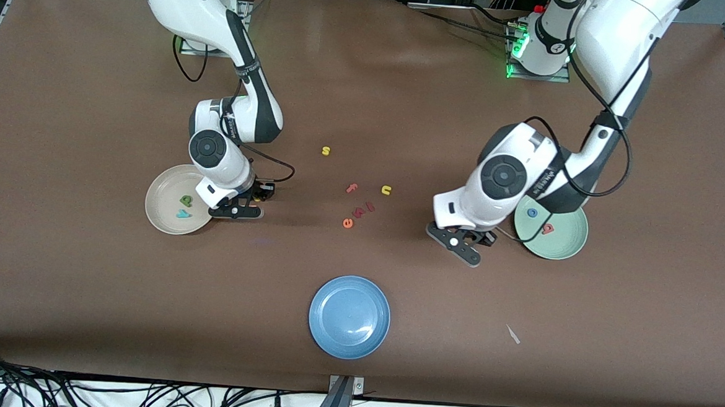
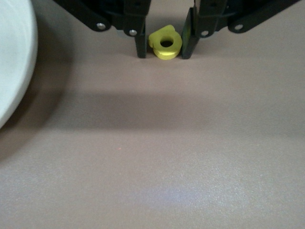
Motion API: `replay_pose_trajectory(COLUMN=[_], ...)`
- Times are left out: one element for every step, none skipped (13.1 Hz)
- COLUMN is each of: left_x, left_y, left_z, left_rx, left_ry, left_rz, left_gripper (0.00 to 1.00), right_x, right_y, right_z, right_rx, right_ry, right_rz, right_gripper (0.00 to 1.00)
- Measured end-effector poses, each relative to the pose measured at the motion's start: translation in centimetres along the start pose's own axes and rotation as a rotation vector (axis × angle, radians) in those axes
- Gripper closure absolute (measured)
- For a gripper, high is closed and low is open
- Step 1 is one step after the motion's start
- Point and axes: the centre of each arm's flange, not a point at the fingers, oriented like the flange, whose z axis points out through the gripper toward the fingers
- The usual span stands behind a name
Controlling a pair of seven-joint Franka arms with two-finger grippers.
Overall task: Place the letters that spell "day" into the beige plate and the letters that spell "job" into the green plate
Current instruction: 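Carry the l to the green plate while the right gripper releases the a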
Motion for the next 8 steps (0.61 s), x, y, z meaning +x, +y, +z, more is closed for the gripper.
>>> replay_pose_trajectory(left_x=[-0.8, -1.5, -2.4, -3.3, -4.4, -5.8, -7.4, -9.4], left_y=[-1.8, -3.7, -5.6, -7.5, -9.1, -10.6, -11.8, -12.8], left_z=[0.6, 1.0, 1.2, 1.4, 1.4, 1.5, 1.5, 1.5], left_rx=[-0.005, -0.01, -0.017, -0.027, -0.039, -0.053, -0.073, -0.095], left_ry=[-0.011, -0.019, -0.022, -0.023, -0.026, -0.03, -0.034, -0.037], left_rz=[0.014, 0.022, 0.031, 0.039, 0.047, 0.052, 0.05, 0.042], left_gripper=[0.88, 0.88, 0.88, 0.88, 0.88, 0.88, 0.88, 0.88], right_x=[0.0, 0.0, 0.0, 0.0, 0.0, 0.0, 0.0, 0.0], right_y=[0.0, 0.0, 0.0, 0.0, 0.0, 0.0, -0.1, -0.1], right_z=[0.0, 0.0, 0.0, 0.0, 0.0, 0.0, 0.0, 0.0], right_rx=[0.003, 0.005, 0.007, 0.009, 0.009, 0.009, 0.009, 0.01], right_ry=[0.0, 0.0, 0.0, -0.001, -0.001, -0.001, -0.001, 0.0], right_rz=[0.004, 0.006, 0.007, 0.006, 0.005, 0.005, 0.005, 0.005], right_gripper=[0.67, 0.68, 0.68, 0.69, 0.69, 0.69, 0.69, 0.69])
